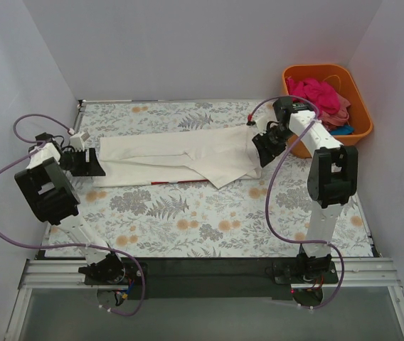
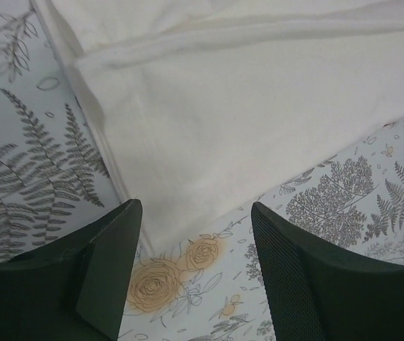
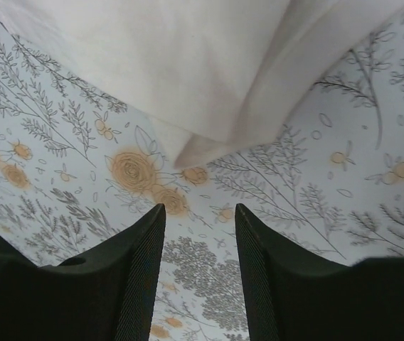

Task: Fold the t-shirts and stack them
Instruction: Fold the tshirt

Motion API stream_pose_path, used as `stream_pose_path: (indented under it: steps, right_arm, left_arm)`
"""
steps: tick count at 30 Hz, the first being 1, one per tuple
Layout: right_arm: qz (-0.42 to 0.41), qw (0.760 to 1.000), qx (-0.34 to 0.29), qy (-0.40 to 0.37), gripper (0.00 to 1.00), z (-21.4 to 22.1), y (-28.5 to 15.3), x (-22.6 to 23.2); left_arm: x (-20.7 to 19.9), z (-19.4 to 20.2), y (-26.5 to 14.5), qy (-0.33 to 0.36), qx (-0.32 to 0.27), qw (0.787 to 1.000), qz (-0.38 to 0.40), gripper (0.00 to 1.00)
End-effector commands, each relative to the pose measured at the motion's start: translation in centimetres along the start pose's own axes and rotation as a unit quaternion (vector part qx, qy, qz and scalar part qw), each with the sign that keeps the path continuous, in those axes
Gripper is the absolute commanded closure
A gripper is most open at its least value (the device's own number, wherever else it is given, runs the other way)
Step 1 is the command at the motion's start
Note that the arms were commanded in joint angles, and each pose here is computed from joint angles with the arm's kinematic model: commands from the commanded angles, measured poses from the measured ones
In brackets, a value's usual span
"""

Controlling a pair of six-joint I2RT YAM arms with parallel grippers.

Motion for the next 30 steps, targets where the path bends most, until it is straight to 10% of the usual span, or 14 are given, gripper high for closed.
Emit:
stream_pose_path:
  steps: [1, 21, 30]
  right_arm:
    - [-0.042, 0.999, -0.007, 0.023, 0.5, 0.3, 1.1, 1.5]
    - [-0.085, 0.994, 0.001, 0.064, 0.53, 1.0, 6.3, 0.5]
    - [-0.089, 0.994, 0.013, 0.069, 0.84, 1.7, 7.3, 0.3]
  left_arm:
    - [-1.1, -0.2, -1.1, -0.008, -0.005, 0.999, -0.031, 0.38]
    - [0.6, 2.0, 1.1, -0.044, 0.038, 0.997, -0.053, 0.37]
    - [1.1, 2.7, 1.7, -0.054, 0.055, 0.995, -0.064, 0.37]
Point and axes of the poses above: each gripper's point midway between its finger pads, its own y axis out along the fingers, its own x axis along the line the jaws close on, z = x × y, the point moved 10 cm from there along -y, back along the fingers, and after that the axes turned 10 degrees about y, right-handed, at the moved point
